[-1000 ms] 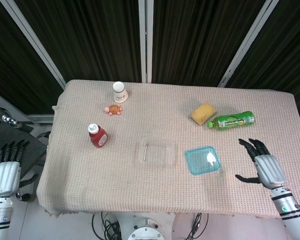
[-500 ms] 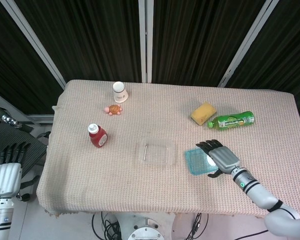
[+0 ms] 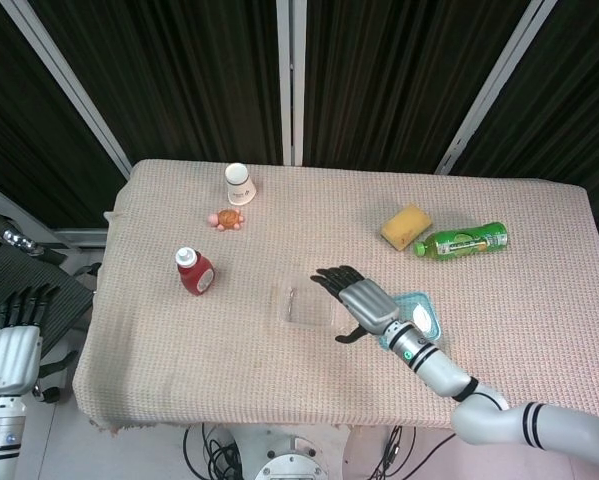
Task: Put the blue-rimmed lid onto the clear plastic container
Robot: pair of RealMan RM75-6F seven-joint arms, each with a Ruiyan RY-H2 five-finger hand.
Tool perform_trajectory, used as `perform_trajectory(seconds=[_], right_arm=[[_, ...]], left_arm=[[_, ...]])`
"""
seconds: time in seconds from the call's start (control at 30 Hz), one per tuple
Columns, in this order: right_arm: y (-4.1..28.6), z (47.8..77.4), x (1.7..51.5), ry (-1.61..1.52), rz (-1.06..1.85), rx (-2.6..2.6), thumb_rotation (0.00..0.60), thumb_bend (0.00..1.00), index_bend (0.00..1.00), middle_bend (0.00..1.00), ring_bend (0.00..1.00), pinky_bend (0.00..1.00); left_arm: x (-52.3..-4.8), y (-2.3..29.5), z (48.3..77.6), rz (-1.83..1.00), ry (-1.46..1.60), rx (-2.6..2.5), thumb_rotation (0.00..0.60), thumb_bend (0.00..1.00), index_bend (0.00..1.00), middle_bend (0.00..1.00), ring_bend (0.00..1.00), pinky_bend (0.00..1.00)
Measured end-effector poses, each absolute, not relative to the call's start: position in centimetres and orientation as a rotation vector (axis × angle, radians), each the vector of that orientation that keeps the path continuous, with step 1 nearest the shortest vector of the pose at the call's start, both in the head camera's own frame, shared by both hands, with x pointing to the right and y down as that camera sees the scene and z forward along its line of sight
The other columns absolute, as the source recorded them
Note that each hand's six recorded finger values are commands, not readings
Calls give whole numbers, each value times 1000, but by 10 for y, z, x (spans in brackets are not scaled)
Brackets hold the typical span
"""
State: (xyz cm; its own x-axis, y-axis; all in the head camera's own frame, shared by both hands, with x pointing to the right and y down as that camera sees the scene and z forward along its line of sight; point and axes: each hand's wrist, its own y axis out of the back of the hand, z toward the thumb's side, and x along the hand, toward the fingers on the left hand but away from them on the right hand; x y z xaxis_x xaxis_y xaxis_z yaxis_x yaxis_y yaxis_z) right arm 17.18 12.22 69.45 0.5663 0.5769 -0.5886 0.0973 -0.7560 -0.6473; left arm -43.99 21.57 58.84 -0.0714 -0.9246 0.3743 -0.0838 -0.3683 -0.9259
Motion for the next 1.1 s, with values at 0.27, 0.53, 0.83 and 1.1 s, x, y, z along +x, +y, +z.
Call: perform_trajectory(seconds=[0.27,0.53,0.83,1.1], right_arm=[[118,715,130,-525,1222,-2310,600,0,0,0,0,0],[117,725,97,-467,1282,-2302,600,0,0,0,0,0],[105,732,100,-445,1273,-2218,600,0,0,129,28,100],[103,726,119,-387,1200,-2179,600,20,23,209,153,339]], left_arm=[[-446,218,589,-1533,1130,-1498,600,0,108,67,0,0],[-447,218,591,-1531,1129,-1506,600,0,108,67,0,0],[-450,219,591,-1537,1130,-1506,600,0,108,67,0,0],[-446,217,588,-1527,1131,-1495,600,0,107,61,0,0]])
